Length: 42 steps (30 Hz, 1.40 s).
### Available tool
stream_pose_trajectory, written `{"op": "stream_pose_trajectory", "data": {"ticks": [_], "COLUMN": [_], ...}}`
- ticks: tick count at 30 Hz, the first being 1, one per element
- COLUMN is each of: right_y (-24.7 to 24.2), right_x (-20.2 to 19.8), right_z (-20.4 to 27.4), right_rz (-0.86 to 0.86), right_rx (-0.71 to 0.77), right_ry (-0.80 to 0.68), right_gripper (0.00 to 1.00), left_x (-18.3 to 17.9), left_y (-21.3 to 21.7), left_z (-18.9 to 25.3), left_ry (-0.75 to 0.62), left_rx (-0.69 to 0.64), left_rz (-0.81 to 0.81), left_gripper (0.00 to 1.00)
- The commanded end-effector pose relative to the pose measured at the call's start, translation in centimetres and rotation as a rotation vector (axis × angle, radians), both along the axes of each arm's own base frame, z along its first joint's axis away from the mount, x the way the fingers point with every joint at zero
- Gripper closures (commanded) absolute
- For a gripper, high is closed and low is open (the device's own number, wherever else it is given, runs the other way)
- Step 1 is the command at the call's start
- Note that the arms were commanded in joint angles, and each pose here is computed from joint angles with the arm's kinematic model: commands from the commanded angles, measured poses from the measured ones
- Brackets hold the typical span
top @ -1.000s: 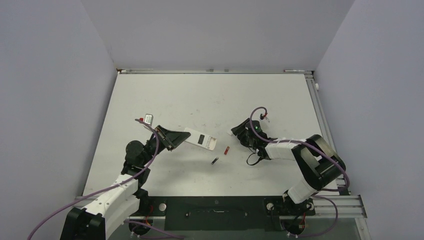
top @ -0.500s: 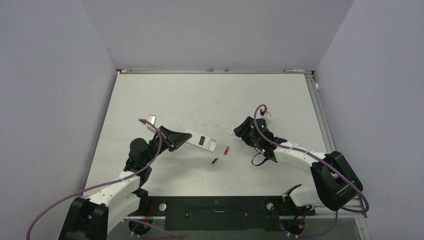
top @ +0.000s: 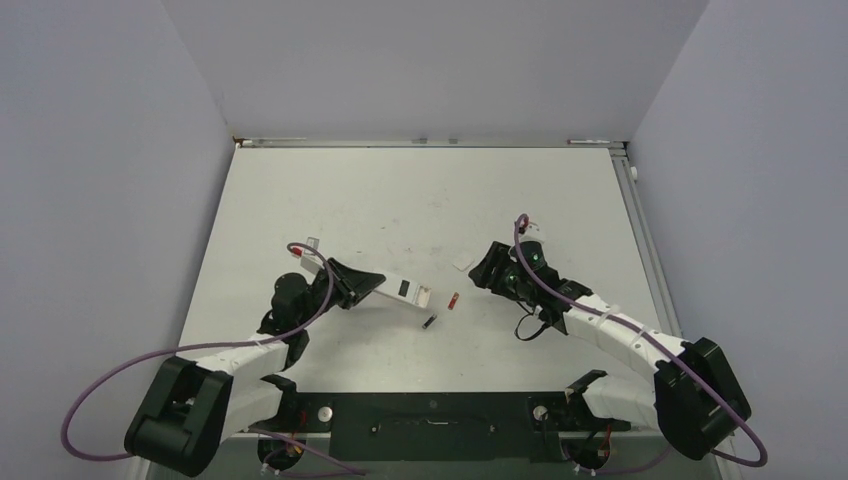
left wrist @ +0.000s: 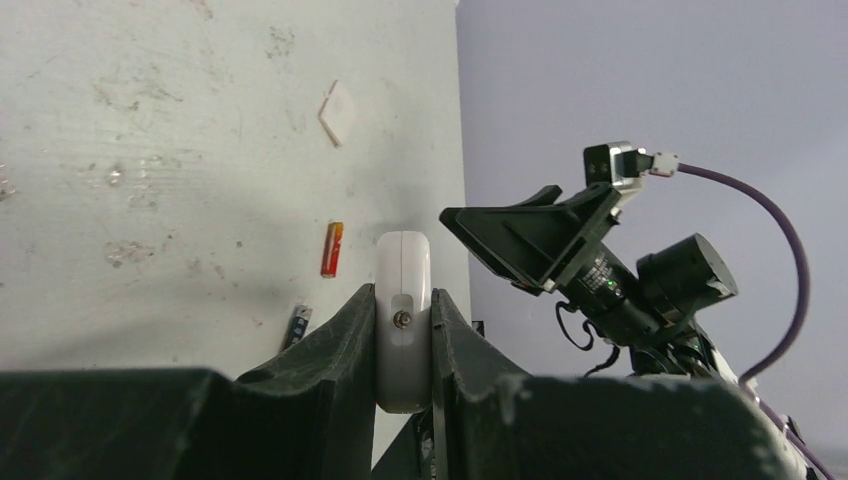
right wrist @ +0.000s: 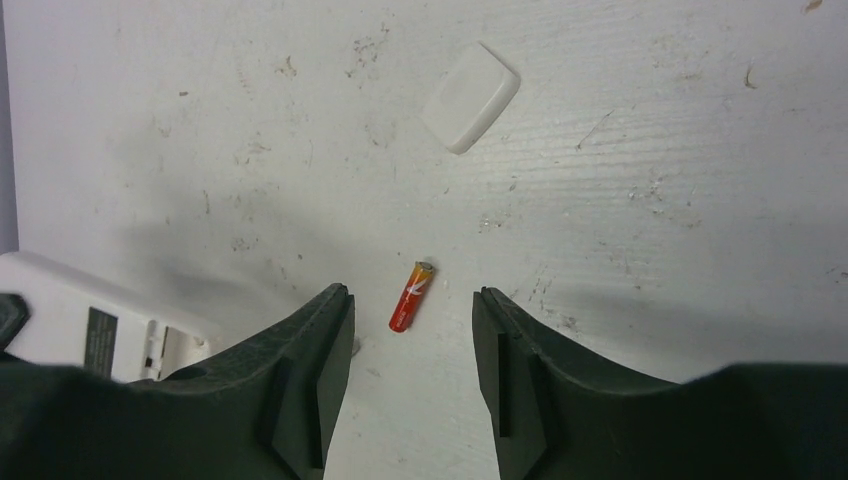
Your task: Load the batteries into the remote control
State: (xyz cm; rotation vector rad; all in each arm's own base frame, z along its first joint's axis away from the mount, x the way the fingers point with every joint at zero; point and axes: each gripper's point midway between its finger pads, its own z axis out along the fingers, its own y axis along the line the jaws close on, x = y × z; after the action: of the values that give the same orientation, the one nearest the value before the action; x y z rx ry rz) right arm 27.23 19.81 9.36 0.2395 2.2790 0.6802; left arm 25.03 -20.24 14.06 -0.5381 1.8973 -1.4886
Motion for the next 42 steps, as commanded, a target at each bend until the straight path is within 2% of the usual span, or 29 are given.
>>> {"op": "stream_pose_trajectory", "data": {"ticks": [1, 7, 28, 32, 38, 42], "right_y": [0.5, 0.7, 1.6, 2.0, 2.3, 2.6], "right_x": [-0.8, -1.8, -4.2, -4.6, -4.7, -4.8], "right_z": [1.4, 1.5, 0.1, -0.2, -0.8, -1.1], "right_rz": [0.077, 0.147, 0.285, 0.296, 0.291, 0.293], "right_rx": [-0.019, -0.049, -0.119, -0.113, -0.115, -0.116], "right_ry": [-0.029, -0.030, -0.002, 0.005, 0.015, 0.020], "right_gripper": [0.53, 0.53, 0.52, 0.49, 0.48, 0.48], "left_x": [1.3, 2.0, 2.4, 2.1, 1.4, 0.8], "left_y": [0.0, -0.5, -2.2, -2.1, -1.7, -1.2], "left_z": [-0.1, -2.7, -8.9, -9.5, -10.1, -10.4], "left_ry": [-0.042, 0.022, 0.191, 0.208, 0.229, 0.246], "left_rx": [0.028, 0.079, 0.091, 0.077, 0.077, 0.085], "left_rz": [0.031, 0.007, -0.132, -0.129, -0.115, -0.096], "left_gripper": [1.00, 1.00, 1.00, 0.93, 0.76, 0.68]}}
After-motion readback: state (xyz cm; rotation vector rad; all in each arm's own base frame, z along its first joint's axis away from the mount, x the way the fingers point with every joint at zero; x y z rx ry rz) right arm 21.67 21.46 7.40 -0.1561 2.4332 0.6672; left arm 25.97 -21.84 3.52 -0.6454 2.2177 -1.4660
